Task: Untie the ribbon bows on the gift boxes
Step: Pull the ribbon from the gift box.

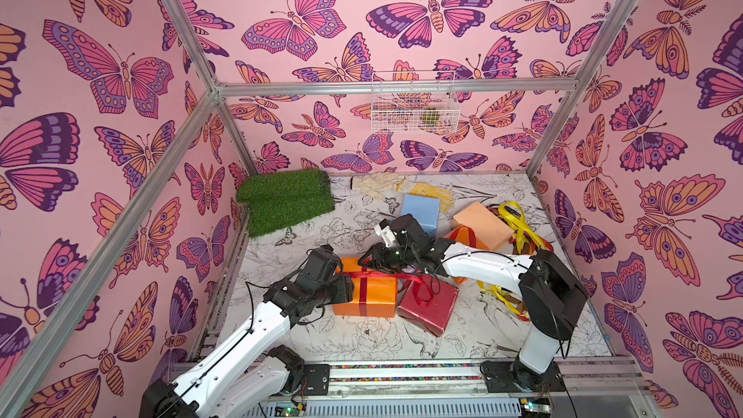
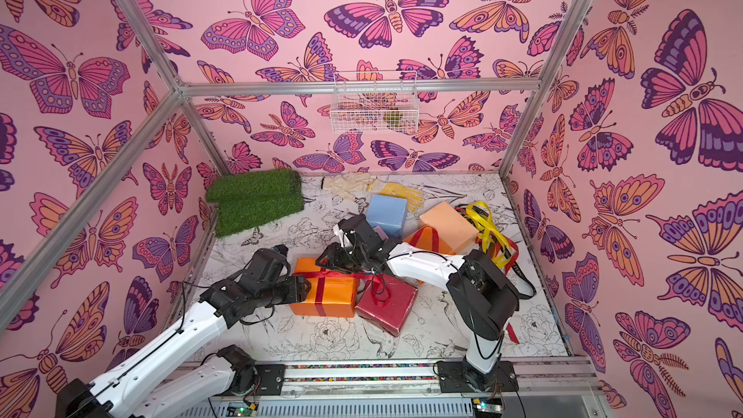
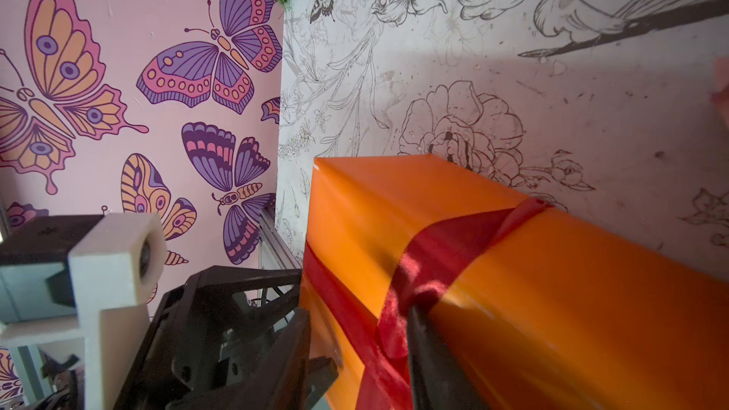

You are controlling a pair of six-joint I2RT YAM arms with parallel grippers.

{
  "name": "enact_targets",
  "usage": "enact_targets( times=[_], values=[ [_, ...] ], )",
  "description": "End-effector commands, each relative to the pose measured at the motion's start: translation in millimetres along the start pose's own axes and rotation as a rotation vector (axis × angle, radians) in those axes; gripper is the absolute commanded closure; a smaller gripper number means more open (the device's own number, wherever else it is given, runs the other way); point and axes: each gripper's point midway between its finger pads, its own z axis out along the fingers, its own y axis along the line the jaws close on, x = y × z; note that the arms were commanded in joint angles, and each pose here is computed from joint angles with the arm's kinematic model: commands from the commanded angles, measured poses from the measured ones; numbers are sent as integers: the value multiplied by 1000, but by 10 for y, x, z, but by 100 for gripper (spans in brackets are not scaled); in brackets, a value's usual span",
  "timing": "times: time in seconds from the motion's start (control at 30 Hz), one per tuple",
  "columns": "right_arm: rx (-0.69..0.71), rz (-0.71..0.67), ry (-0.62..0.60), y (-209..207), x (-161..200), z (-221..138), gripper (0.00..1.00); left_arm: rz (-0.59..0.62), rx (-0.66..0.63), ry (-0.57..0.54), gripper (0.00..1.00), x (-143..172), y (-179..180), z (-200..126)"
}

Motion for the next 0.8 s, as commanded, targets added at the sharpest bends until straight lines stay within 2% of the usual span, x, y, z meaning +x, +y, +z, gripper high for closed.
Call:
enact_targets(
  times=[0.0,0.2,0.4,0.6,0.77],
  values=[
    [34,29,46,-166,155,151,59,-3,3,9,33,61,20,43],
    [-10,54,52,-149,173,241,63,-5,1,13,34,87,38,78],
    [7,46,64,-168,182,292,68,-2,16,-10,34,58,17,40],
    [54,42,76,-267,233,337,81,-1,28,-19,34,47,0,23],
    [140,-14,97,-356,302,349,91,-1,32,-19,34,48,-6,30]
  ],
)
